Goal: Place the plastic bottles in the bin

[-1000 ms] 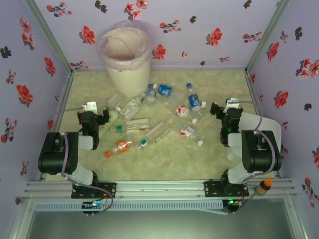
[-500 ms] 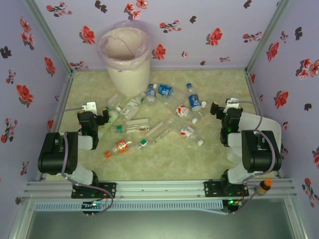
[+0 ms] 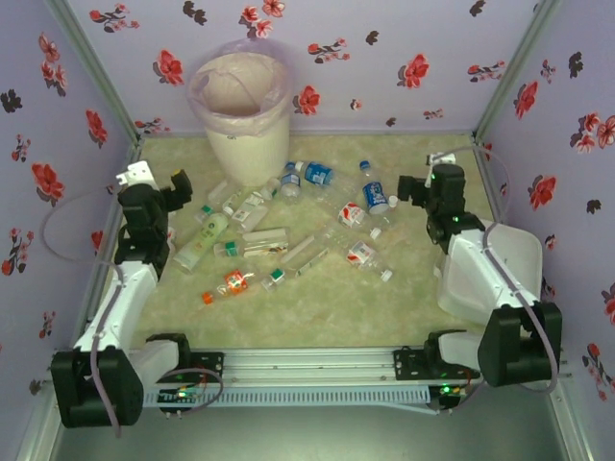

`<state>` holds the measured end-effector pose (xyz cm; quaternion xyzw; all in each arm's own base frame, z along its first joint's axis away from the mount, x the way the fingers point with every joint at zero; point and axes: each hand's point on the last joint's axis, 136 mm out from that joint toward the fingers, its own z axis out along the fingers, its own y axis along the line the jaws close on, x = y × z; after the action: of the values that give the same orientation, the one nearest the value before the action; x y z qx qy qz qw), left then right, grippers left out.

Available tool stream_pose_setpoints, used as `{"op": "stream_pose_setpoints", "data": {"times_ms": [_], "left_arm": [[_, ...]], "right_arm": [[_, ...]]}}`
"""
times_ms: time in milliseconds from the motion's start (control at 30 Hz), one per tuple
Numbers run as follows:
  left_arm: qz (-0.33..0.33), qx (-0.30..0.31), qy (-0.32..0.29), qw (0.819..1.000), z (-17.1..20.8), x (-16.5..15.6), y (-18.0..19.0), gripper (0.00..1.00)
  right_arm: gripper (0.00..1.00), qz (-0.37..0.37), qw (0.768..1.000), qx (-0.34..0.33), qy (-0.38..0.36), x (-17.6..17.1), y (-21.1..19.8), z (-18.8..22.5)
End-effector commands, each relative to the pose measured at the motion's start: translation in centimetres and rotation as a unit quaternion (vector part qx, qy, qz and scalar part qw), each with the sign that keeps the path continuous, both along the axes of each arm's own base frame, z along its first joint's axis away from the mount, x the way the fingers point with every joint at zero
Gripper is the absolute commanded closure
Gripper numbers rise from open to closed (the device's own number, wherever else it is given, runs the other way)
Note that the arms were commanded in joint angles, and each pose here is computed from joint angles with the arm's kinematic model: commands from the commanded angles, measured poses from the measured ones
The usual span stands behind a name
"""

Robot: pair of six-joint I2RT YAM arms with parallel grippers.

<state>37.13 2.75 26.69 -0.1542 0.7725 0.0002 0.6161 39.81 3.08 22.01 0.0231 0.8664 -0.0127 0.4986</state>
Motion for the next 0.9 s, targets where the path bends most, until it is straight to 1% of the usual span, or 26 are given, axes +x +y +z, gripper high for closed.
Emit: {"op": "stream_pose_setpoints", "data": {"times_ms": [0,100,167,267,367,467,533,600,667,733,867], "left_arm": [[-0.009,-0.101,0.125,0.987,-4.3,-2.5,-2.0,0.0],[-0.031,-0.139,0.145,0.979,-3.6,-3.1,-3.8,0.0],[-0.051,-0.148,0.153,0.976,-2.9,-3.4,-5.0,0.0],[-0.075,-0.155,0.163,0.971,-2.1,-4.0,-6.7,0.01],[-0.103,-0.167,0.172,0.965,-1.6,-4.5,-8.6,0.02],[-0.133,-0.163,0.183,0.96,-1.4,-5.2,-10.5,0.03],[-0.141,-0.159,0.189,0.959,-1.4,-5.6,-11.1,0.03],[-0.144,-0.162,0.19,0.958,-1.5,-5.8,-11.3,0.03],[-0.142,-0.168,0.187,0.957,-1.6,-5.8,-11.4,0.03],[-0.14,-0.174,0.185,0.957,-1.8,-5.7,-11.4,0.04],[-0.138,-0.176,0.188,0.956,-2.2,-5.4,-11.5,0.04]], "right_arm": [[0.01,0.007,0.985,-0.015,0.17,-3.5,1.5,-4.0],[0.06,0.044,0.977,-0.009,0.207,-2.3,4.9,-4.3],[0.09,0.064,0.974,-0.014,0.219,-1.1,6.5,-4.8],[0.17,0.079,0.967,-0.006,0.242,1.5,8.4,-5.7],[0.2,0.072,0.962,-0.011,0.263,3.8,8.9,-7.7],[0.22,0.067,0.959,-0.013,0.273,6.0,9.0,-8.9],[0.25,0.065,0.958,-0.012,0.278,7.2,9.1,-9.9],[0.28,0.064,0.956,-0.005,0.285,8.3,9.0,-10.8],[0.37,0.063,0.954,0.008,0.293,9.0,8.9,-11.7],[0.36,0.059,0.952,0.01,0.301,9.5,8.5,-12.4],[0.26,0.07,0.95,0.017,0.305,10.5,8.9,-13.5]]}}
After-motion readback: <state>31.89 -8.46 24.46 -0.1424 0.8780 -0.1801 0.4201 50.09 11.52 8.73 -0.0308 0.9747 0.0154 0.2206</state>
